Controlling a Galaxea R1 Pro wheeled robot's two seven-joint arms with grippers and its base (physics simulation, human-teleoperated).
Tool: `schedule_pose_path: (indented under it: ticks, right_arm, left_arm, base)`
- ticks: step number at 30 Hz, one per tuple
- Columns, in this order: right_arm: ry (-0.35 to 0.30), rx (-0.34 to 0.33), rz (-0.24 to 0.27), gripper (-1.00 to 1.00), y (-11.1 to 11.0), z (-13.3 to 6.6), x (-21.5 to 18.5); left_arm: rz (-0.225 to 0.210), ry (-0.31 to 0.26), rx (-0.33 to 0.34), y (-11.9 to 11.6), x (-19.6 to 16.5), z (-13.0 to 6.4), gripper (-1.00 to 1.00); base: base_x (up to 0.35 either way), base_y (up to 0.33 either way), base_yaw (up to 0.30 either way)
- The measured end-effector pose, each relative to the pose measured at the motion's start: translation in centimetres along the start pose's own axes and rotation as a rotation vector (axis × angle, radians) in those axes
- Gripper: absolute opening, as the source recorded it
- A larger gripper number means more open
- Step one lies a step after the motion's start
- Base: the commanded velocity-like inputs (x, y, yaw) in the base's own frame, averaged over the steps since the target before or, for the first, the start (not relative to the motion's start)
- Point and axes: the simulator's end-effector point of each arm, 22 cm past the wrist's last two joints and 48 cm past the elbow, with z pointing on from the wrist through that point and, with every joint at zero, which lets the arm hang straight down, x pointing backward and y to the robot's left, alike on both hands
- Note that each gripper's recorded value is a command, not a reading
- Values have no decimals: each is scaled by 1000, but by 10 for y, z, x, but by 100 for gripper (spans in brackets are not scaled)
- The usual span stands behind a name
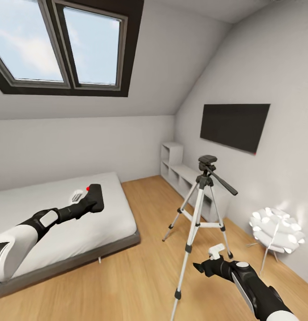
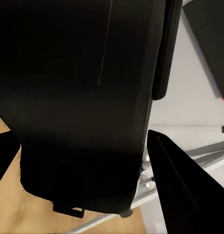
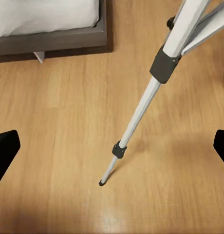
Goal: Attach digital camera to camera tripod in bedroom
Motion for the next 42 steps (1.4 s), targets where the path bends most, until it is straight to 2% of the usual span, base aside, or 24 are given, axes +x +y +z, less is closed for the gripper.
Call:
schedule_pose_path:
  ticks: [5, 6, 7, 10, 11, 13, 15, 17, 21, 26, 42]
  right_arm:
    - [8, 17, -3, 100, -12, -5, 3]
    - [19, 46, -19, 100, -43, -19, 7]
    - [26, 60, -30, 100, -61, -29, 10]
    - [30, 58, -26, 100, -81, -44, 11]
    - [27, 61, -20, 100, -87, -47, 11]
    - [-8, 94, 31, 100, -115, -64, 5]
    - [-25, 110, 57, 100, -125, -70, 2]
    - [-50, 133, 92, 100, -139, -79, -1]
    - [-62, 145, 111, 100, -147, -84, -3]
    - [-60, 147, 122, 100, -148, -85, -2]
    - [-54, 144, 121, 100, -145, -82, -1]
  left_arm:
    - [0, 0, 1, -1, 1, 1, -100]
    - [1, 1, 1, 0, 1, 2, -100]
    - [1, 0, 1, -1, 1, 1, -100]
    - [1, 0, 1, -1, 1, 1, -100]
    - [1, 0, 1, -1, 1, 2, -100]
    - [9, 5, -3, 0, 2, 2, -100]
    - [19, 14, -9, 1, 4, 2, -100]
    - [54, 41, -29, 6, 10, 2, -100]
    - [101, 80, -50, 9, 21, 5, -100]
    - [130, 114, -49, 3, 35, 12, -100]
    - [140, 123, -37, -2, 39, 15, -100]
  base:
    - [282, 129, -294]
    - [136, 20, -296]
    - [109, 16, -296]
    - [57, 8, -296]
    - [23, 3, -296]
    - [13, 2, -296]
    - [8, 1, -296]
    - [3, 1, -296]
    - [2, 0, -296]
    - [1, 30, -296]
    - [0, 296, -296]
